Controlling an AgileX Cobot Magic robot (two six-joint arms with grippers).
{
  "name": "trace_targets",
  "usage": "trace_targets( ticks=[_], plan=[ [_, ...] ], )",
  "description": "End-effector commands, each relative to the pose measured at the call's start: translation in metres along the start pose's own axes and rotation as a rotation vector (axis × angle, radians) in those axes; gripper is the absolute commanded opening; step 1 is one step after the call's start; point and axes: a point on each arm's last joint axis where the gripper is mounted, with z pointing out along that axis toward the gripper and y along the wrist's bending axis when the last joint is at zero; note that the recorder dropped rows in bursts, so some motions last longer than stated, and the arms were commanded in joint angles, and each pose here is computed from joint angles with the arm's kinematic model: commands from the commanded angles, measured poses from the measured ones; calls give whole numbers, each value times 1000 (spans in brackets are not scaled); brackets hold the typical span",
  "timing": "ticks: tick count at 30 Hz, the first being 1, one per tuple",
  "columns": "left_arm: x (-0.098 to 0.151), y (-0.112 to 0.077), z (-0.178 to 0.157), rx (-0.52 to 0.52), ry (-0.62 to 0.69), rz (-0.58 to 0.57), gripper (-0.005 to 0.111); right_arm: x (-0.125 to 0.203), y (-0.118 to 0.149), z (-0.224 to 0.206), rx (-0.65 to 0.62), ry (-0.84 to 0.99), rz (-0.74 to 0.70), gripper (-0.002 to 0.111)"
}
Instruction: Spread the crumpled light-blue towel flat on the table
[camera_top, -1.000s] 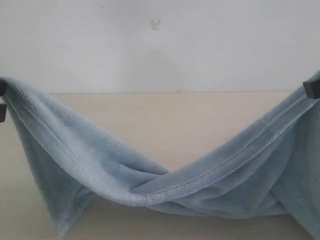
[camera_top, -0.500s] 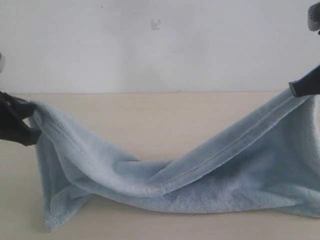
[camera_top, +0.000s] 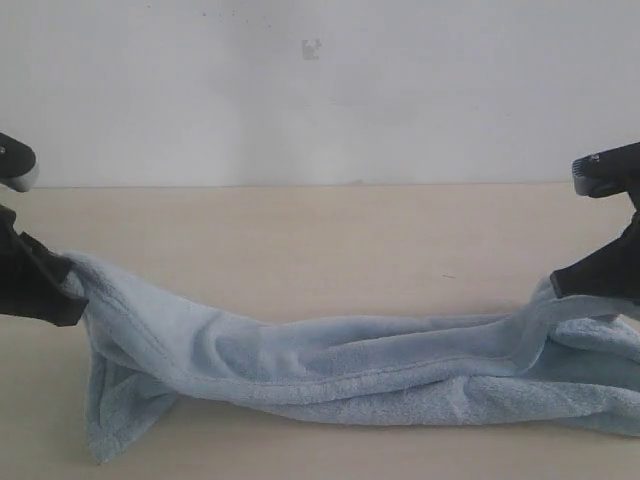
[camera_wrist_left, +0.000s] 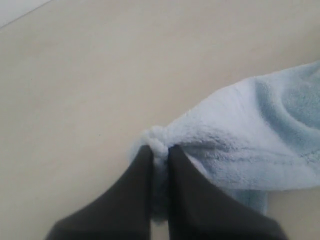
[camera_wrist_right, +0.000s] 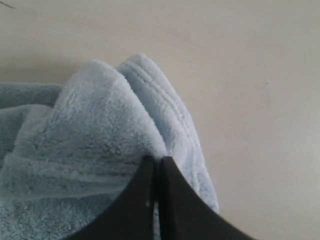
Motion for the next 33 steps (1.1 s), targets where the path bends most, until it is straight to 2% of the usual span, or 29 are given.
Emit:
trace_targets(
  ticks=[1, 10, 14, 16, 19, 22, 26, 30, 33],
  plan=[
    [-13, 4, -15, 4, -46, -84, 4, -4, -5, -16, -21, -68, 9, 0],
    [-30, 12, -87, -30, -312, -143, 4, -16, -27, -104, -83, -459, 81, 0],
    [-22, 12, -111, -25, -320, -176, 4, 0, -41, -135, -58, -468, 165, 0],
    [-14, 11, -116, -21, -261, -182, 4, 14, -49, -145, -14, -406, 156, 0],
    [2, 8, -115, -7, -91, -173, 4, 35, -53, -148, 19, -232, 107, 0],
    [15, 3, -111, 37, 75, -180, 4, 51, -44, -146, -69, -50, 20, 0],
    [25, -9, -108, 166, 222, -117, 4, 61, -32, -148, -199, 47, -94, 0],
    [37, -20, -108, 292, 412, -69, 4, 74, -34, -149, -195, 192, -119, 0],
    [41, -21, -104, 316, 497, -59, 4, 76, -33, -148, -195, 197, -132, 0]
  ],
)
